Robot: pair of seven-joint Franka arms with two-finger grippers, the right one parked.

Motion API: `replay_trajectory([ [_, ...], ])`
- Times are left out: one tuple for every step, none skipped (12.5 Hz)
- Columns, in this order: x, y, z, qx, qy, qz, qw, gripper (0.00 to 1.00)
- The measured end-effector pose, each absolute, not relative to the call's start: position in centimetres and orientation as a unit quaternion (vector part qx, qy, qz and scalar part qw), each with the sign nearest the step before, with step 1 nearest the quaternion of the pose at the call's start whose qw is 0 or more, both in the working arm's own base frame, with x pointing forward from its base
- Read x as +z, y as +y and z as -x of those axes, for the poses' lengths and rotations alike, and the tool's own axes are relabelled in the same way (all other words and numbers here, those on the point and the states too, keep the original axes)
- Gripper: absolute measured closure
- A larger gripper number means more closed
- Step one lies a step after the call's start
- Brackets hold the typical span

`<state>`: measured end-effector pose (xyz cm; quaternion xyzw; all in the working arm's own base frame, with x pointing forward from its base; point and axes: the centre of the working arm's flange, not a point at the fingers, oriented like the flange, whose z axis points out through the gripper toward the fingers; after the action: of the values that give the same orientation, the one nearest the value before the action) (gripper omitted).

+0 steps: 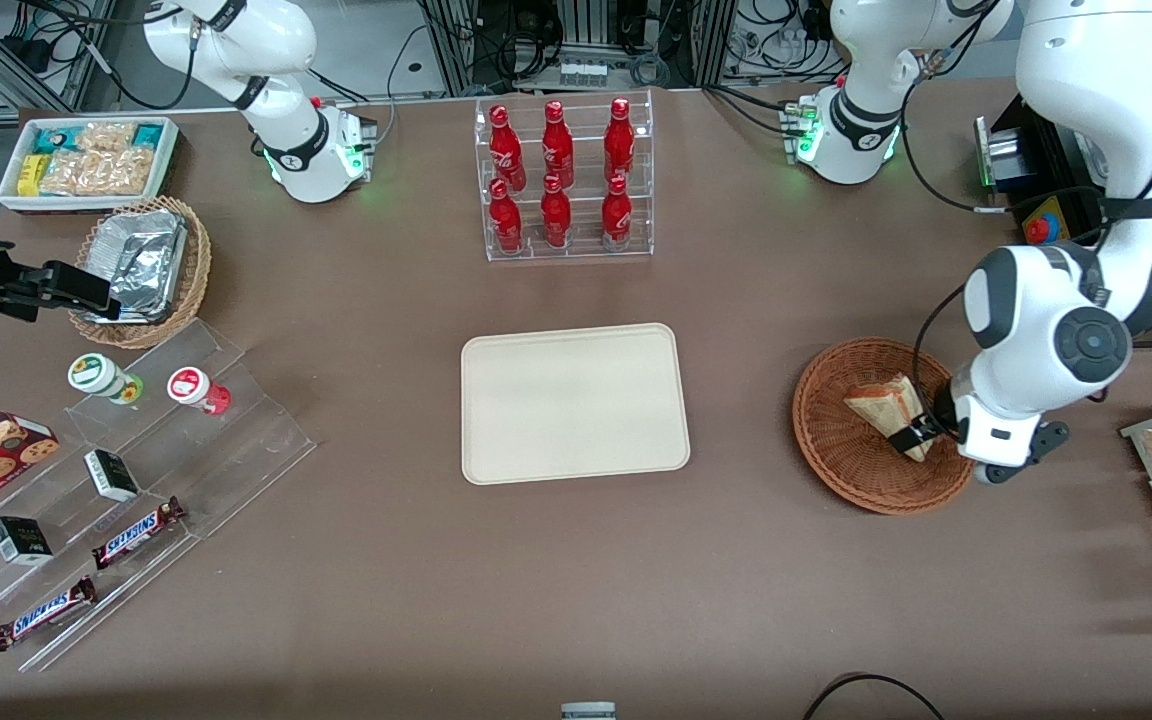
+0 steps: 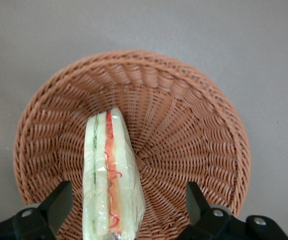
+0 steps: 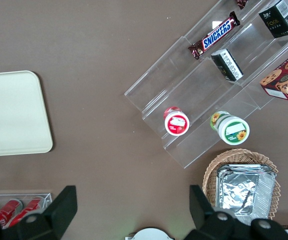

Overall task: Place sandwich from basket to tray
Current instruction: 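Lower the open left gripper around the wrapped sandwich in the basket, then close the left gripper on the sandwich wrapper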

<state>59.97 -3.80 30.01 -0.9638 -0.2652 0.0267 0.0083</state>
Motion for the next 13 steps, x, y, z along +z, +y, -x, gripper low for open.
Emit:
replay_trajectory([
  [29.6,-3.9,-59.6,0.031,-0.268,0.963,0.01,0.0],
  [29.4,-3.9,-59.2,0.035,-0.271,0.962,0.011,0.0],
  [29.2,-3.8,-58.8,0.038,-0.275,0.961,0.012,0.0],
  [29.1,-3.8,-58.4,0.041,-0.277,0.96,0.014,0.0],
  [29.0,-3.8,-57.8,0.045,-0.279,0.959,0.015,0.0],
  [28.9,-3.8,-57.4,0.047,-0.282,0.958,0.016,0.0],
  [28.9,-3.7,-57.0,0.049,-0.287,0.957,0.017,0.0],
  [28.9,-3.7,-56.8,0.05,-0.292,0.955,0.018,0.0],
  [28.7,-3.7,-56.6,0.052,-0.297,0.953,0.019,0.0],
  [28.5,-3.7,-56.4,0.053,-0.301,0.952,0.02,0.0],
  [28.3,-3.7,-56.3,0.052,-0.304,0.951,0.019,0.0],
  [28.1,-3.7,-56.1,0.05,-0.309,0.95,0.018,0.0],
  [27.8,-3.7,-56.0,0.046,-0.312,0.949,0.017,0.0],
])
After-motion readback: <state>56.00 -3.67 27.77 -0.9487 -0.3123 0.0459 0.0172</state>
